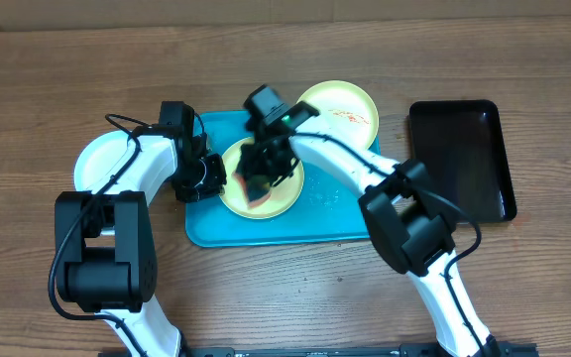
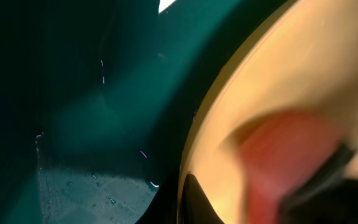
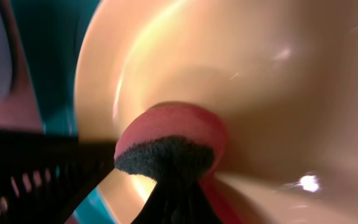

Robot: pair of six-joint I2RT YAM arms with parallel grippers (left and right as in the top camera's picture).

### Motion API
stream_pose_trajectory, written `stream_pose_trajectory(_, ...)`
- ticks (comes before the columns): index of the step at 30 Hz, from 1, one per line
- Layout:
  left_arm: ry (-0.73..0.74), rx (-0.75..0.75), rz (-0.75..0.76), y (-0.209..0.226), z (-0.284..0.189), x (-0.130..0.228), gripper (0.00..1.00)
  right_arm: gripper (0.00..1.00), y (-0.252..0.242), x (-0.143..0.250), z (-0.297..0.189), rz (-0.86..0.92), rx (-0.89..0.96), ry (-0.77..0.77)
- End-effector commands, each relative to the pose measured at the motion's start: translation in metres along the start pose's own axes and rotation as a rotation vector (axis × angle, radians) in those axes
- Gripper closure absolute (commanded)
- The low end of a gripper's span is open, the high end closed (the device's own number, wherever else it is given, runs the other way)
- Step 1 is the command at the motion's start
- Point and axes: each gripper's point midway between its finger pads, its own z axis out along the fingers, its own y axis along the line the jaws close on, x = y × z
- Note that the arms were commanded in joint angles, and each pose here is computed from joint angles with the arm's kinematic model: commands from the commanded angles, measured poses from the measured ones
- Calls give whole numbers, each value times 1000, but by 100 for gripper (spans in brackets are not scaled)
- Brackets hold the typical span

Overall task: Clean dirty plates on tray and stack at the side
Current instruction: 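Scrub the yellow-green plate with the sponge while the left gripper holds it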

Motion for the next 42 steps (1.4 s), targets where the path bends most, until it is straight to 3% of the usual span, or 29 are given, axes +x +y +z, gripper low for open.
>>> stream_pose_trajectory(1,21,-79,-16,22,13,3,96,96,-7,21,8,-19,4,89)
stream_pose_trajectory(9,22,-79,-16,22,13,4,96,96,-99,19,-24,106,314,98)
stream_pose_trajectory(14,27,-81,-17,23,13,5,96,96,-124,-3,-37,152,341,28)
stream_pose_trajectory(20,32,-82,-18,23,13,6,96,96,-103,-41,-32,141,219,-111)
stream_pose_trajectory(25,32,-82,-18,23,13,6,96,96,-69,-48,-18,59,153,-154)
stream_pose_trajectory(34,28,-81,-17,23,13,5,96,96,-25,4,13,-38,182,-33)
stream_pose_trajectory(42,28,-81,-17,23,13,5,96,96,-42,31,0,-10,256,89)
